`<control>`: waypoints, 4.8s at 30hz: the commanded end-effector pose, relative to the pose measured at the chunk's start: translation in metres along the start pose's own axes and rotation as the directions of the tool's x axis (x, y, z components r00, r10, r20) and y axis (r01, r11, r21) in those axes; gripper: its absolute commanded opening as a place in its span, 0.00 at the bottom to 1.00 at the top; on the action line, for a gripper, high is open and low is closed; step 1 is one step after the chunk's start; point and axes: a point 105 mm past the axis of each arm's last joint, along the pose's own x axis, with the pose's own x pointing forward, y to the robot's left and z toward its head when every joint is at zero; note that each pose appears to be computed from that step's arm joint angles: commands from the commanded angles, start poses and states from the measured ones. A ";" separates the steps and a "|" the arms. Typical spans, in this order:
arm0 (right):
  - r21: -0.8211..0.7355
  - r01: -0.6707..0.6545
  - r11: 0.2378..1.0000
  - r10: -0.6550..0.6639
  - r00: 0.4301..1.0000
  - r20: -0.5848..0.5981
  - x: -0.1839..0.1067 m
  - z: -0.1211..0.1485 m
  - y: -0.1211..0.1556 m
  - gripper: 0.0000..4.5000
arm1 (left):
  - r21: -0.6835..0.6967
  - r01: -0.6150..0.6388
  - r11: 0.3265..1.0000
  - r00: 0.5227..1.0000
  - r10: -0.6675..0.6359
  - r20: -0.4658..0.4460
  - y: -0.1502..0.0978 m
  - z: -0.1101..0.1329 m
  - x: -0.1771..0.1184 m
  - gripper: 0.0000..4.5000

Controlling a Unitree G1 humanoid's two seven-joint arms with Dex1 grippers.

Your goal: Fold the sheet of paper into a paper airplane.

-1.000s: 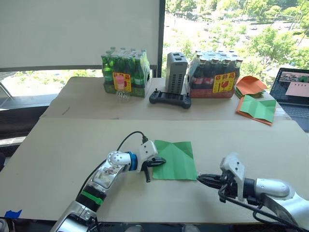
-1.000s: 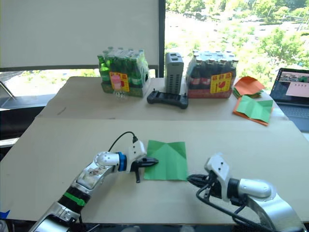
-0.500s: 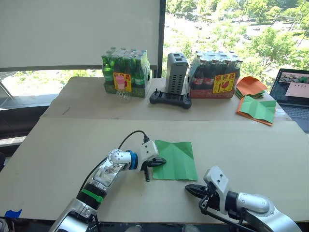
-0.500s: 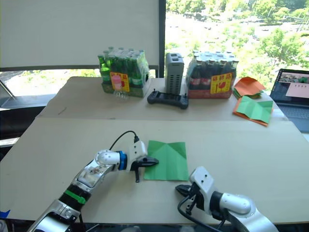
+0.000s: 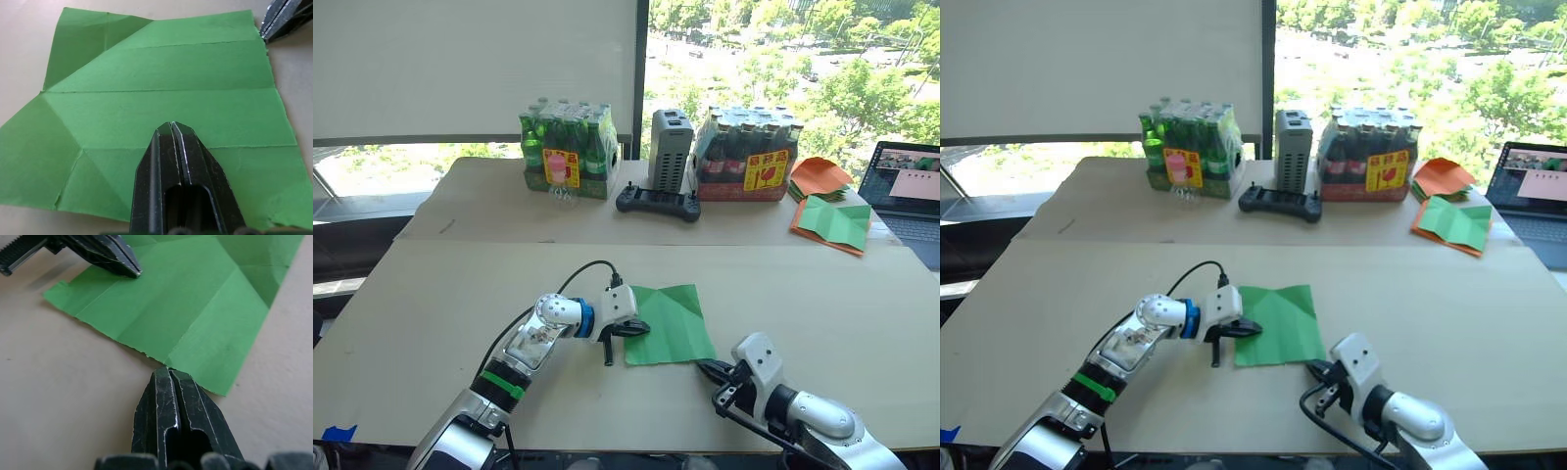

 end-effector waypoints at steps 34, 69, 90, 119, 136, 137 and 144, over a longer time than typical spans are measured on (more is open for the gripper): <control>-0.278 -0.010 0.960 0.009 1.000 -0.005 0.063 0.069 -0.073 0.00 | -0.061 0.036 0.997 0.995 -0.042 -0.095 -0.011 -0.027 0.004 0.00; -0.132 -0.170 0.977 0.151 0.978 -0.143 -0.004 0.009 0.020 0.00 | -0.064 0.026 0.998 0.993 -0.033 -0.116 -0.012 -0.032 -0.006 0.00; 0.107 0.104 0.989 -0.123 0.975 0.186 0.020 0.030 0.011 0.00 | -0.060 0.044 0.997 0.991 -0.051 -0.122 -0.012 -0.032 -0.006 0.00; 0.039 -0.240 0.970 0.236 0.968 0.090 0.073 0.027 0.055 0.00 | -0.235 -0.192 0.953 0.977 0.209 0.048 0.009 0.006 -0.079 0.00; -0.079 -0.250 0.965 0.259 0.956 0.137 0.069 0.062 0.038 0.00 | -0.213 -0.139 0.967 0.989 0.124 -0.086 -0.010 -0.038 -0.027 0.00; -0.093 -0.246 0.965 0.256 0.957 0.134 0.069 0.065 0.033 0.00 | -0.213 -0.139 0.967 0.989 0.123 -0.085 -0.011 -0.038 -0.027 0.00; -0.155 -0.285 0.946 0.295 0.954 0.052 0.074 0.059 0.018 0.00 | -0.211 -0.140 0.968 0.988 0.122 -0.093 -0.012 -0.039 -0.029 0.00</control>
